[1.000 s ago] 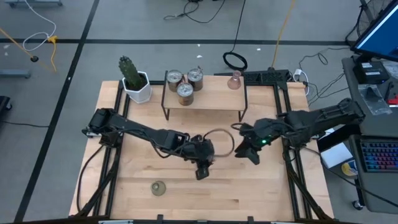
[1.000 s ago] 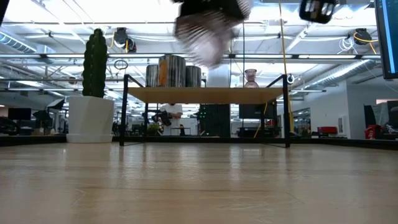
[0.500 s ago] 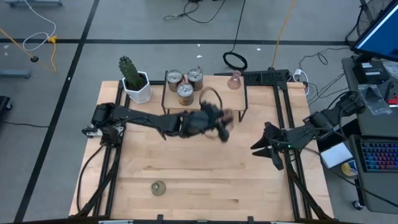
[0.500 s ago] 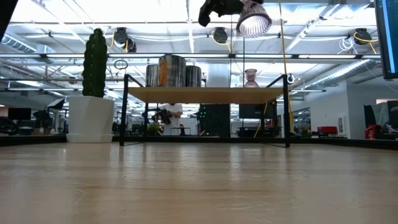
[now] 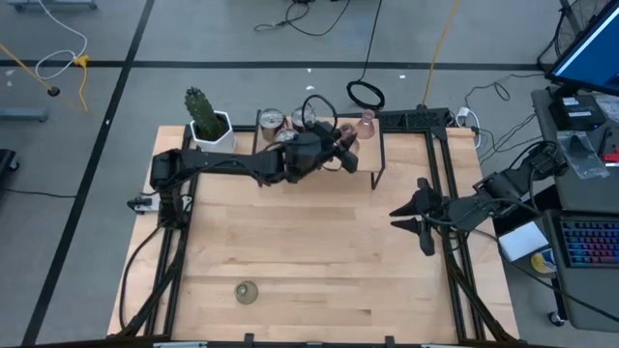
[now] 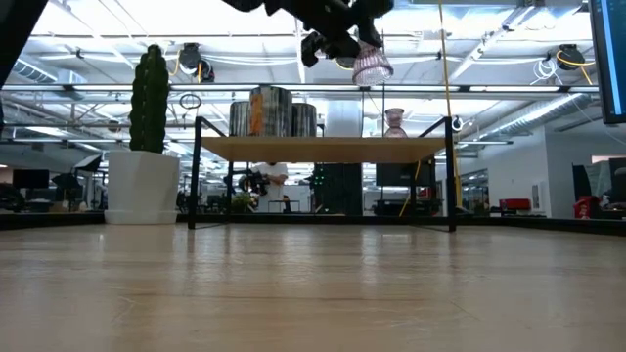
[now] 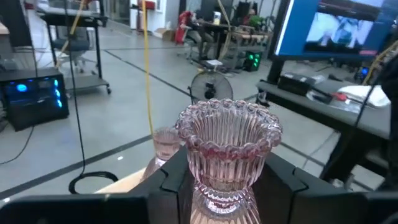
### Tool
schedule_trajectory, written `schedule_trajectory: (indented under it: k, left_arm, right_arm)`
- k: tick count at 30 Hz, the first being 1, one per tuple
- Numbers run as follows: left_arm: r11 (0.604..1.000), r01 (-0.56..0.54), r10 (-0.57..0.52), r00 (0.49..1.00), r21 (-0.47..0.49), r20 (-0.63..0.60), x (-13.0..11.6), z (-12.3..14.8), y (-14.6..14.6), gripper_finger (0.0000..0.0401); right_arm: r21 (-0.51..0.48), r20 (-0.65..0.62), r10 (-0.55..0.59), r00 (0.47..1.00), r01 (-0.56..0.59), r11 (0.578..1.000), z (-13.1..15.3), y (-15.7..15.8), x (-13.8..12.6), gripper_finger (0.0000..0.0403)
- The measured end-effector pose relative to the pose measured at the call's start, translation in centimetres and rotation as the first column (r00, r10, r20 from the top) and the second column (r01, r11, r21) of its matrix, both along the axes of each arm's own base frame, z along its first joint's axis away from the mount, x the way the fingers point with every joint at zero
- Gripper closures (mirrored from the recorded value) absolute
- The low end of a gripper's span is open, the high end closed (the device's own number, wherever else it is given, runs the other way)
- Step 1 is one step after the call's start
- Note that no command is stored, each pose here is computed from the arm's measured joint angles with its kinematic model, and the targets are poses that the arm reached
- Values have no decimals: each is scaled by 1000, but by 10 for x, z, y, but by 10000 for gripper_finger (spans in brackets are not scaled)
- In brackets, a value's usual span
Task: Pick & Place candle stick holders
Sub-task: Put the pink glass candle holder on the shelf
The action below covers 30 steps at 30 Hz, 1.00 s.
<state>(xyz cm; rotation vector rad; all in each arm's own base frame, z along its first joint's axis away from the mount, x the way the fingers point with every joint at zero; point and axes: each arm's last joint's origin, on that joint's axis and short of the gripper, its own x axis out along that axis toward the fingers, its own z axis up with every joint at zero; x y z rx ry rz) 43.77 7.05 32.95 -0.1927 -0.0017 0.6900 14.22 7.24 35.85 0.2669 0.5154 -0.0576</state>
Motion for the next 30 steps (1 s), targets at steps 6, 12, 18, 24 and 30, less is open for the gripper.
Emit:
schedule_trajectory:
  k: [6,12,18,24,30]
  left_arm:
    - [995,-94,93,995,42,23,16,-2,-18,276]
    - [973,-163,171,984,162,-38,48,1,-36,276]
    - [962,-205,227,967,177,-113,67,0,-28,276]
    - [925,-359,371,923,123,-99,64,0,-14,276]
    - [920,-382,388,919,92,-69,65,-1,-26,276]
  right_arm:
    - [-11,15,-35,999,36,999,1,-2,-1,301]
    - [10,18,-57,998,57,998,2,-4,-4,301]
    - [7,-26,-89,996,89,996,-2,-8,-9,301]
    - [-17,-95,-30,995,28,999,-6,-10,-16,303]
    - [-127,-80,4,997,-14,992,-4,-15,-22,305]
